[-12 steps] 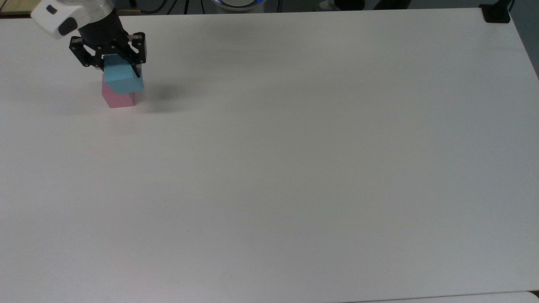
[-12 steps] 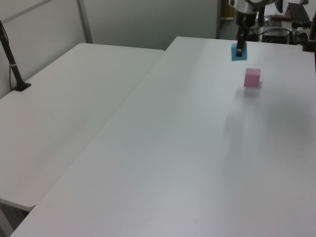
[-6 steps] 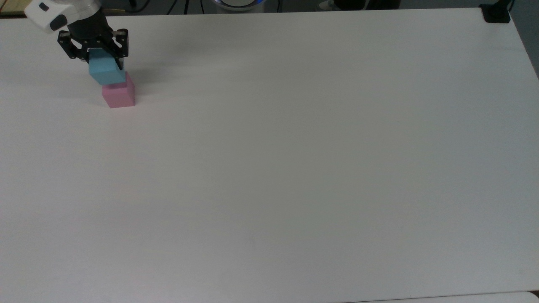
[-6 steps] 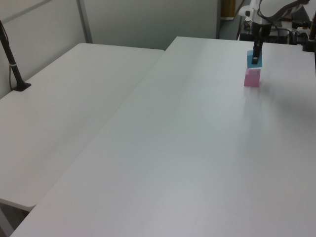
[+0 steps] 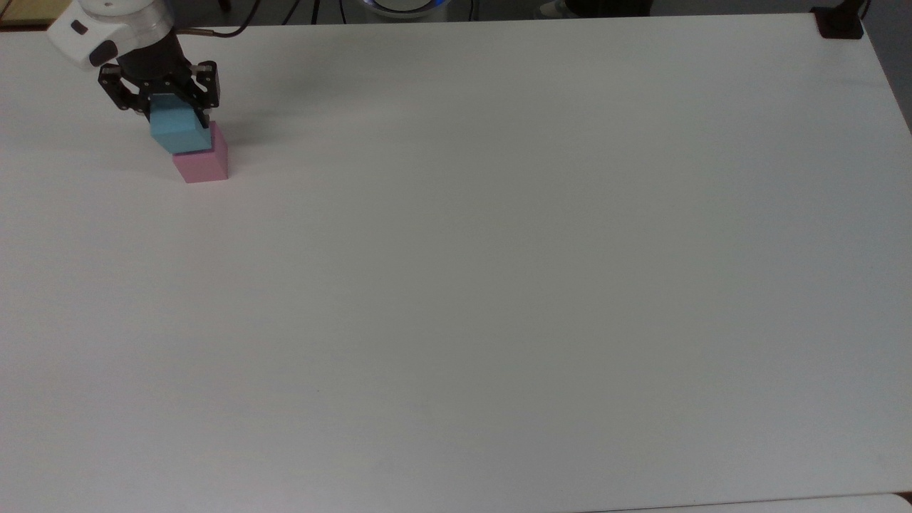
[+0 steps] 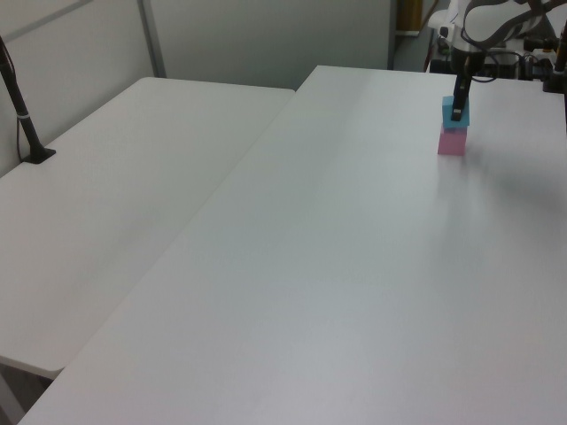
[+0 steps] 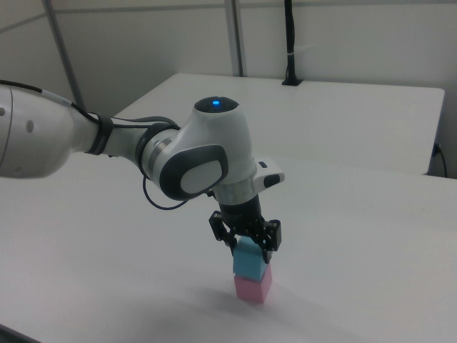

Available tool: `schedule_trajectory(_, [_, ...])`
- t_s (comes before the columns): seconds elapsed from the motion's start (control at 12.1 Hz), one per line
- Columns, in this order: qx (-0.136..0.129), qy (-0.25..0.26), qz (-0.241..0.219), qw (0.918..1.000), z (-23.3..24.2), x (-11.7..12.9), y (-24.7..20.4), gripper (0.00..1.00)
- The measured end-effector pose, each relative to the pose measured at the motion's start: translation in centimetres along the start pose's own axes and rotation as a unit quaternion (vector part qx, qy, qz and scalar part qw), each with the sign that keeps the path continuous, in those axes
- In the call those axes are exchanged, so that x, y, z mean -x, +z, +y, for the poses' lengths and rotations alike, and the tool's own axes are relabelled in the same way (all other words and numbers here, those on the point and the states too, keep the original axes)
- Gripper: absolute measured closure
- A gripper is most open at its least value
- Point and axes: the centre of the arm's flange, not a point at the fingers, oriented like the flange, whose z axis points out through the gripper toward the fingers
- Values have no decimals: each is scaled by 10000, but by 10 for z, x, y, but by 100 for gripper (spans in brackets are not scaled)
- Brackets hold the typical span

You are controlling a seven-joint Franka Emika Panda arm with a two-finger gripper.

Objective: Put blue cube on pink cube
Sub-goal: 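Carry the blue cube over the pink cube and lower it on top, then open the gripper and raise it away from the stacked cubes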

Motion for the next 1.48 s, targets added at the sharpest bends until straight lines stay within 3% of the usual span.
schedule_trajectory(0.16, [1,1,-15,10000,0,0,3,1])
schedule_trajectory(0.49, [22,26,23,10000,3,0,-2,0])
schedule_trajectory(0.74, [-124,261,-133,9995,5,-14,-65,0])
schedule_trajectory(0.99, [-323,517,-430,9972,-59,-50,-175,0])
schedule_trajectory(1.24, [-335,427,-478,9974,-151,-80,-218,0])
schedule_trajectory(1.48, [-262,78,-556,9981,-192,-86,-231,0])
